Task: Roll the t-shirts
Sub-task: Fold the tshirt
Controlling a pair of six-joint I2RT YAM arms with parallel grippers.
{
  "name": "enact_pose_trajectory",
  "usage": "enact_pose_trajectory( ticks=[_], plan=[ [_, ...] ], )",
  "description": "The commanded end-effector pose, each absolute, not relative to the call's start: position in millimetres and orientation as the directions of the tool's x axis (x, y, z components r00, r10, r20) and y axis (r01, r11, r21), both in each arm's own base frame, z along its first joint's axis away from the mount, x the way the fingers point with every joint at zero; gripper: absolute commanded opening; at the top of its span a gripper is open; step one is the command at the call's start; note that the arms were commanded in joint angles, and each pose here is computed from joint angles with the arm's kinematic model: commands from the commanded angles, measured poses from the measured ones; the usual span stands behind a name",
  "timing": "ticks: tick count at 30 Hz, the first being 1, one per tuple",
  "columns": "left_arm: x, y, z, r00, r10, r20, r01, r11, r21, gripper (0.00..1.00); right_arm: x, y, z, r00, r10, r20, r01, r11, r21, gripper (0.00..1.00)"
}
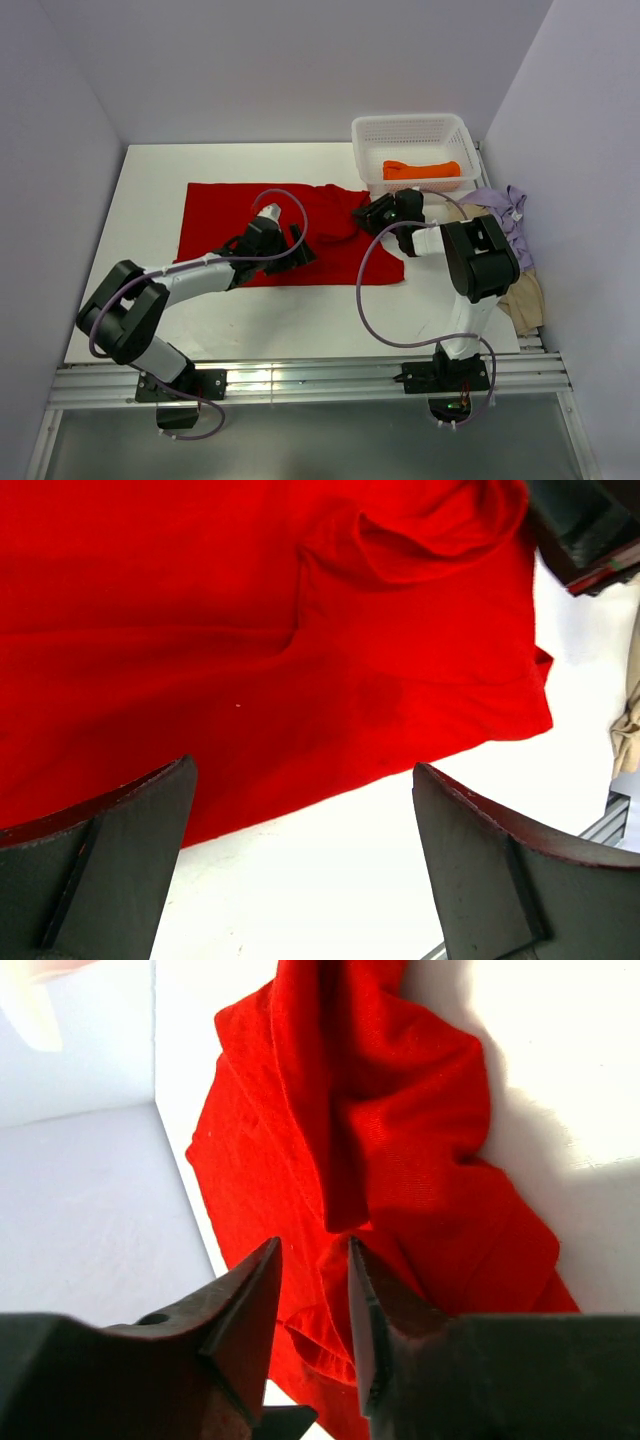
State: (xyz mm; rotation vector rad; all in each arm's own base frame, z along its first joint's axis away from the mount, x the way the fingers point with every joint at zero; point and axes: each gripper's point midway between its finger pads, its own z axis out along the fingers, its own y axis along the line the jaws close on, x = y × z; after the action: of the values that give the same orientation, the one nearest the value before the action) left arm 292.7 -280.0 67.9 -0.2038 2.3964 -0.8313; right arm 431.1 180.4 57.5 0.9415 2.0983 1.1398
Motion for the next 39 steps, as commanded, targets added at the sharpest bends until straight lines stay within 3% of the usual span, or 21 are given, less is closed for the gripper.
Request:
enact_pose_trajectory(
  ticks=[1,10,16,18,20,21,28,32,36,39],
  plan=[
    [293.9,-279.6,85.4,-0.788,-0.344,-0.511,0.061,0.783,-0.62,0.94,442.8,178.3,82.4,-0.559,0.811,-0.17,0.246,0.359,0.9,0.45],
    [294.2,-274.5,100.0,-0.774,-0.333,-0.539,0.076,0.796,-0.601,0.95,419.6,150.4,109.8,-0.476,0.813,-0.334,0.166,0.456,0.874,0.44],
    [289.5,-254.4,122.6,-0.747,-0.337,-0.573,0.079,0.811,-0.58,0.96,374.8,125.2,114.4,-0.449,0.782,-0.433,0.199,0.56,0.804,0.44],
    [286.7,-246.2,125.1,-0.747,-0.343,-0.569,0.071,0.81,-0.582,0.96,358.5,115.5,118.9,-0.436,0.767,-0.471,0.209,0.595,0.776,0.49],
    [281.5,-245.2,132.9,-0.753,-0.343,-0.561,0.088,0.793,-0.603,0.96,335.6,109.8,109.8,-0.463,0.744,-0.482,0.247,0.63,0.736,0.6],
    [280.3,-244.6,134.2,-0.755,-0.344,-0.558,0.091,0.788,-0.608,0.97,320.2,107.6,93.7,-0.495,0.732,-0.468,0.284,0.645,0.709,0.61],
    [265.4,-210.4,114.0,-0.776,-0.361,-0.517,-0.021,0.834,-0.552,0.97,266.9,88.4,56.5,-0.543,0.697,-0.468,0.382,0.702,0.601,0.61],
    [260.7,-165.7,102.3,-0.781,-0.437,-0.446,-0.091,0.786,-0.611,0.96,248.2,87.8,43.4,-0.536,0.725,-0.432,0.405,0.67,0.622,0.61],
    [272.1,-109.9,112.3,-0.681,-0.57,-0.46,-0.214,0.755,-0.62,0.97,237.2,84.1,32.6,-0.499,0.76,-0.416,0.423,0.633,0.648,0.6],
    [269.5,-106.3,115.4,-0.658,-0.608,-0.443,-0.243,0.729,-0.639,0.96,233.6,81.5,25.7,-0.483,0.773,-0.412,0.436,0.62,0.653,0.6]
  ],
)
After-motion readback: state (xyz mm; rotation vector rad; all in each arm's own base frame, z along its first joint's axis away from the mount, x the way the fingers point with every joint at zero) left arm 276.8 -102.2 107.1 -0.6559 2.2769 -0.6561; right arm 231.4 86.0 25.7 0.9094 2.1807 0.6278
